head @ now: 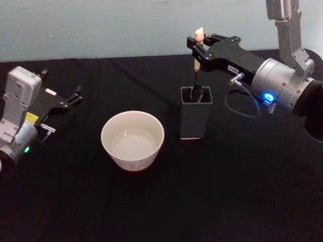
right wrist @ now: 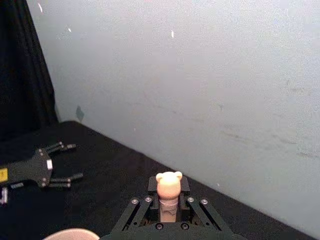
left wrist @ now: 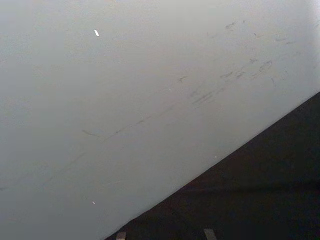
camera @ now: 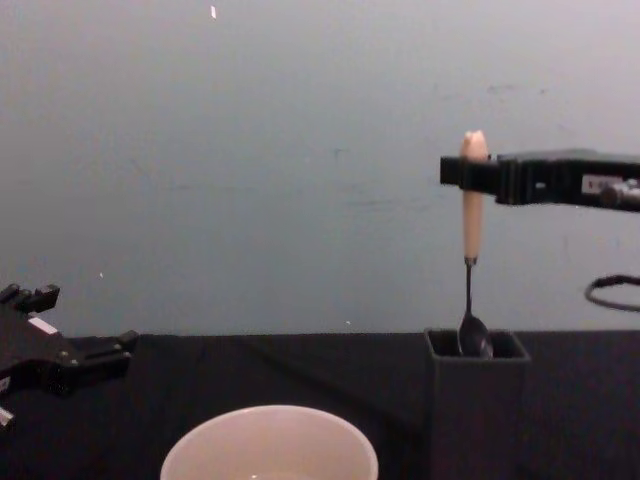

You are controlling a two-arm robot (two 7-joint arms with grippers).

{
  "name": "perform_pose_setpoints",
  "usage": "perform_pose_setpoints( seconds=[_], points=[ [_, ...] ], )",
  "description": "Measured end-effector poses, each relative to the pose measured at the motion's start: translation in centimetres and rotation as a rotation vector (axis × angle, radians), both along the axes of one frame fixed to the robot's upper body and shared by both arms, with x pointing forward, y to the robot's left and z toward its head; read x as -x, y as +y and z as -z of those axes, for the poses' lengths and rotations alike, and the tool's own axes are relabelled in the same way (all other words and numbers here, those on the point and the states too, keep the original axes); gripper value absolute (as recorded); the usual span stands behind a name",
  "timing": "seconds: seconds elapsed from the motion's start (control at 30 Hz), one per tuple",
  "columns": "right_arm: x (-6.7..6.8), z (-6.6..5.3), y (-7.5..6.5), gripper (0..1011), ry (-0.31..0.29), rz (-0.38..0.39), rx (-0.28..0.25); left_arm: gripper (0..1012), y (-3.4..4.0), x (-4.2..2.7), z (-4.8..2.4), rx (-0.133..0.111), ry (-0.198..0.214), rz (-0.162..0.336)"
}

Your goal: Pick up the stirring spoon with one hand, stir inside the cup, then place it back in its original position.

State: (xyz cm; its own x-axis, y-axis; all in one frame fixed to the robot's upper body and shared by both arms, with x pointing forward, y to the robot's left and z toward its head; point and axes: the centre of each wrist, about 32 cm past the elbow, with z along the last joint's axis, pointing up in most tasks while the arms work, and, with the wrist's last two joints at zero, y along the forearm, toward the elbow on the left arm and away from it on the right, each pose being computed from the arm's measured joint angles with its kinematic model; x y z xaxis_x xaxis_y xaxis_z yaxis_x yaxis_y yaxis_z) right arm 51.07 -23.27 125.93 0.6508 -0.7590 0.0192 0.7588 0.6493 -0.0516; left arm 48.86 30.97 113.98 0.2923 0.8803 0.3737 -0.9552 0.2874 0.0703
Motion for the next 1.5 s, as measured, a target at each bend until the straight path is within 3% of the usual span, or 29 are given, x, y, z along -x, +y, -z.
perform_pose_setpoints(
  seconds=[0.33,0.63,1.1,1.5],
  points=[
    [-0.1,-1.1,0.4,214,-0.067,-0.008,-0.044,1001,0.00,0.00,0.00,0.000,0.000,0.000],
    [-0.6,-1.0,1.7,214,-0.090,-0.034,-0.045,1001,0.00,0.00,0.00,0.000,0.000,0.000],
    [-0.7,0.1,4.8,214,-0.089,-0.122,-0.051,1001,0.00,0.00,0.00,0.000,0.000,0.000],
    [0.1,2.4,6.7,214,-0.062,-0.208,-0.017,1001,0.00,0.00,0.00,0.000,0.000,0.000]
  ],
)
